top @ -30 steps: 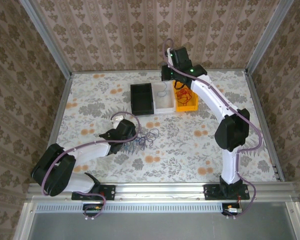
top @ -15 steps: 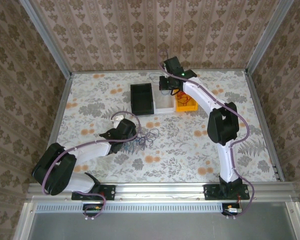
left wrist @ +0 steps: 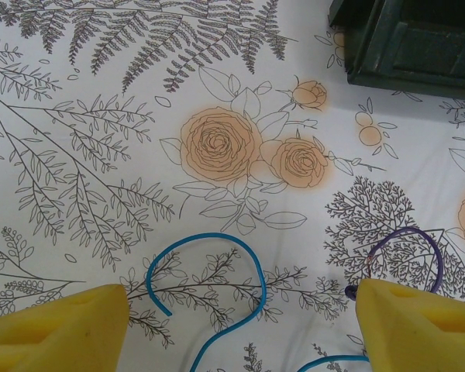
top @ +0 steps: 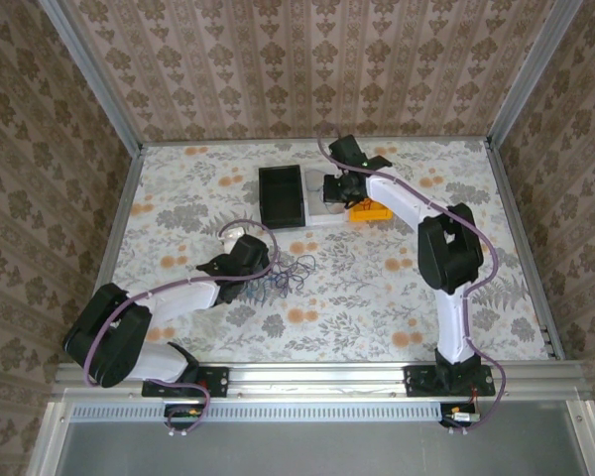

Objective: Untangle the cables

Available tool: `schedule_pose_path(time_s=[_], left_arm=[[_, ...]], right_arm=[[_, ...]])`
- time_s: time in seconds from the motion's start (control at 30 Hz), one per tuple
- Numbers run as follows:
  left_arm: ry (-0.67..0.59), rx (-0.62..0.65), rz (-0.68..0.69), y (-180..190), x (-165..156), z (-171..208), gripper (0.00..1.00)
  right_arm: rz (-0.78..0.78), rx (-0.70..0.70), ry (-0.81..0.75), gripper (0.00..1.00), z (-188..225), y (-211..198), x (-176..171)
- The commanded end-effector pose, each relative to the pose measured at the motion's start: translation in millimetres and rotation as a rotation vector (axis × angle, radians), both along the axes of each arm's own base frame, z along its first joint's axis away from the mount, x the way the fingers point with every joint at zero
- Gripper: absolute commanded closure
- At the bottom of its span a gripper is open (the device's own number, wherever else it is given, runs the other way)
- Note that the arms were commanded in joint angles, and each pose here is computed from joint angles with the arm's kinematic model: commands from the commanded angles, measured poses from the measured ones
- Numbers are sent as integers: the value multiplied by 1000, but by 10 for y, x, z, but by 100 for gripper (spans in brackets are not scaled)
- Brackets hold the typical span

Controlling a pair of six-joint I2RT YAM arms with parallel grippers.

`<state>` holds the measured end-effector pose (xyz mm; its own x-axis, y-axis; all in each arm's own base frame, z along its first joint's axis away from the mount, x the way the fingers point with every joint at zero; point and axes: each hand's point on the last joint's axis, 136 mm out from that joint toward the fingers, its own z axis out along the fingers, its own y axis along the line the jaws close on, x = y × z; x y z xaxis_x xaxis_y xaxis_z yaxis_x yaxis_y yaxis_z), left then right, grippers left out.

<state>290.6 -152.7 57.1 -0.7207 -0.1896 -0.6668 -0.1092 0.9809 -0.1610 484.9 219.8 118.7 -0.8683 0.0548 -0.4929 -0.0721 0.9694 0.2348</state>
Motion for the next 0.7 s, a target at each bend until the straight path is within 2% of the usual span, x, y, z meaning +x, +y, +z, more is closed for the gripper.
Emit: schedule_pose_path(time_s=[0.0,0.3,0.33,0.47,0.57,0.67], left_arm=[[-6,-17,23,-29,64,40,22],[-18,-9,50,59,29,85,22],[-21,-5,52,73,21,95,22],[-30,9,77,158,14,136,22],[-30,22,110,249,8,140,22],[-25,31,147,342,-5,136,22]], right_arm=[[-9,60,-95,97,408,47,68],[-26,62,-97,93,284,116,369],[-33,59,-97,90,283,111,412],[-43,63,-129,63,438,102,487],[-55,62,-173,53,640,42,441],[-33,81,-228,53,849,69,317]])
